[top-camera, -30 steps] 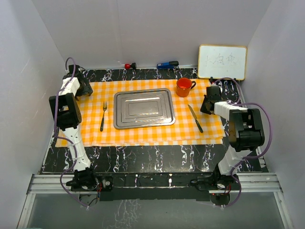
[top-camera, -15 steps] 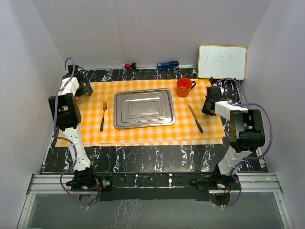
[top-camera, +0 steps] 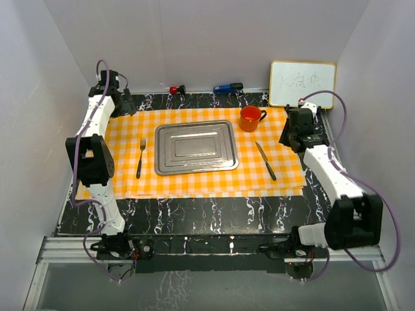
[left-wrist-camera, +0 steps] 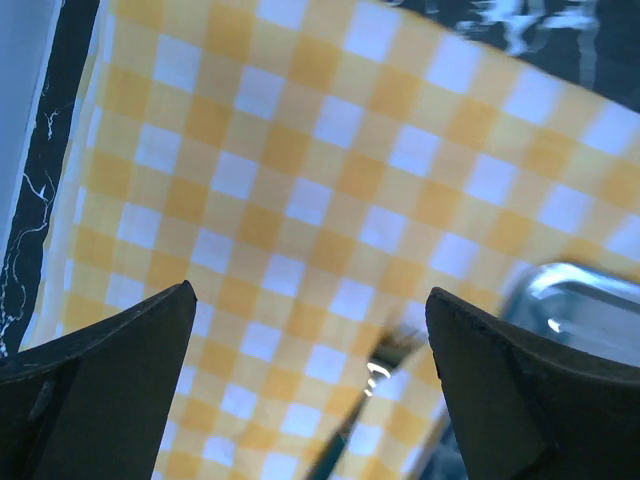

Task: Set the dinner table for one person
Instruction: Adjust the napkin at the center of the board.

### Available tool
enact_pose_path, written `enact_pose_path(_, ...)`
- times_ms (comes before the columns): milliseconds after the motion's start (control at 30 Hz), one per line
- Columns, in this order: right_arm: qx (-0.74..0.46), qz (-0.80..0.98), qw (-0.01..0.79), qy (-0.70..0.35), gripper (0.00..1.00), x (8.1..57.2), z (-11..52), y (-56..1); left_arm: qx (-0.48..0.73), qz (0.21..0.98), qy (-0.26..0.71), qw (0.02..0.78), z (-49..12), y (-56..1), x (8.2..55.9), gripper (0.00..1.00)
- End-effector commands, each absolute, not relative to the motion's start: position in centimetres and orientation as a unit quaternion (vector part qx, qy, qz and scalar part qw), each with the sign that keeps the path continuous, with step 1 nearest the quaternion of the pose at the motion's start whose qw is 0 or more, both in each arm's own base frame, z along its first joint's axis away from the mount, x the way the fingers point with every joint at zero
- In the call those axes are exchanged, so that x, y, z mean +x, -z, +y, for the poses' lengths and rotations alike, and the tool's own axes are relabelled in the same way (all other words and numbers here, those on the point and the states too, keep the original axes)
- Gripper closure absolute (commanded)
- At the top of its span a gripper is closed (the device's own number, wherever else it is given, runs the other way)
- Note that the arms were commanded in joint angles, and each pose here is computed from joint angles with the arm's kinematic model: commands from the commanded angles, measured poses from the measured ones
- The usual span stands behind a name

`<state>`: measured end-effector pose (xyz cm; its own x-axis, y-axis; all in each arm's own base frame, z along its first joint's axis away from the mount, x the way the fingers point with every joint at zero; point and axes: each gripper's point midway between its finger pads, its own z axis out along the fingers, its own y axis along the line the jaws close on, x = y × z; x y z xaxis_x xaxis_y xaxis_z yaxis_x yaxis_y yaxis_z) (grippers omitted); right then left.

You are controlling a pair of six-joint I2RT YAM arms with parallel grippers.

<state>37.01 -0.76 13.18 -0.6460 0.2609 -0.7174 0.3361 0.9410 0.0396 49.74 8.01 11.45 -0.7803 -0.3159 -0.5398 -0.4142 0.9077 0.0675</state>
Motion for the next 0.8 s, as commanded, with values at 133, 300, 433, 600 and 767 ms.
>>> enact_pose_path(133,0.130,0.808,0.574,0.027,0.63,35.3,2.1,-26.9,-0.133,0.916,-0.036,0.377,-0.7,-21.2,45.6,0.01)
enact_pose_path(300,0.106,0.824,0.556,0.012,0.66,34.8,3.3,-26.0,-0.144,0.890,0.038,0.431,-3.0,-23.2,42.8,0.01)
enact_pose_path(433,0.087,0.871,0.483,0.027,0.66,35.2,3.9,-21.3,-0.186,0.903,-0.006,0.388,-1.4,-20.8,40.3,0.01)
enact_pose_path(600,0.047,0.905,0.422,0.001,0.66,35.9,5.9,-15.9,-0.185,0.930,-0.055,0.313,-0.3,-15.5,37.7,0.01)
enact_pose_path(767,0.050,0.919,0.391,0.008,0.67,36.5,6.1,-13.6,-0.199,0.940,-0.051,0.271,-0.8,-11.8,36.6,0.05)
